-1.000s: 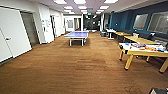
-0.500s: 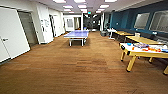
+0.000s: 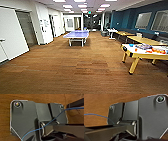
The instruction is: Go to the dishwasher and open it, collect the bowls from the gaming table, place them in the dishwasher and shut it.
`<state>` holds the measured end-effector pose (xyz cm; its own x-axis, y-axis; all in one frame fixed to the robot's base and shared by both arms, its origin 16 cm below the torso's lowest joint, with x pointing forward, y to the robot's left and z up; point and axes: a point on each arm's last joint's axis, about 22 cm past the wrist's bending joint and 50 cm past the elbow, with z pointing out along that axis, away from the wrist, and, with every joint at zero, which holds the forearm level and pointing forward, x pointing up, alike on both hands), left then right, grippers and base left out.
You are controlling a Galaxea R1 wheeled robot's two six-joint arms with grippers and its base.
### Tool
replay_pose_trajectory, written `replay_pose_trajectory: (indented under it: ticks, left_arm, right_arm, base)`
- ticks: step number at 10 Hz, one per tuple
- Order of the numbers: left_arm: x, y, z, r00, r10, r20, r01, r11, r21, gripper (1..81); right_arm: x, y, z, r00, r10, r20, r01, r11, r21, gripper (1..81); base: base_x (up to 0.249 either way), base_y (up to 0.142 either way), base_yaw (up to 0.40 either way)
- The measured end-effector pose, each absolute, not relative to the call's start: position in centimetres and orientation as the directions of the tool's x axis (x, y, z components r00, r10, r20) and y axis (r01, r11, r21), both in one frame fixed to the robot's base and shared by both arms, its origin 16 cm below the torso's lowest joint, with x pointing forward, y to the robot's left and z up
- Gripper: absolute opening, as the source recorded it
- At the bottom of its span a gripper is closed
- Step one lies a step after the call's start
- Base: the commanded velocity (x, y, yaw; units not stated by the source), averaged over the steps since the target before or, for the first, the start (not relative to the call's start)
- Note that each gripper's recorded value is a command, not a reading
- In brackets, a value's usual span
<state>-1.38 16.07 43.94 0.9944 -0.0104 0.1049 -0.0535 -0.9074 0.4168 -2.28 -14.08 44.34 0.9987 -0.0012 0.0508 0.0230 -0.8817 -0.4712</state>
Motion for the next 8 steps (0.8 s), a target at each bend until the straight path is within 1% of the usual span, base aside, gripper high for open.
replay_pose_trajectory:
  ticks: [8]
  left_arm:
    - [-1.71,15.71,43.98,0.995,-0.011,0.101,-0.053,-0.905,0.421,81.1]
  right_arm:
    - [-3.2,-14.37,44.26,0.999,0.0,0.04,0.019,-0.885,-0.466,81.1]
  base:
    - [0.219,0.0,0.0]
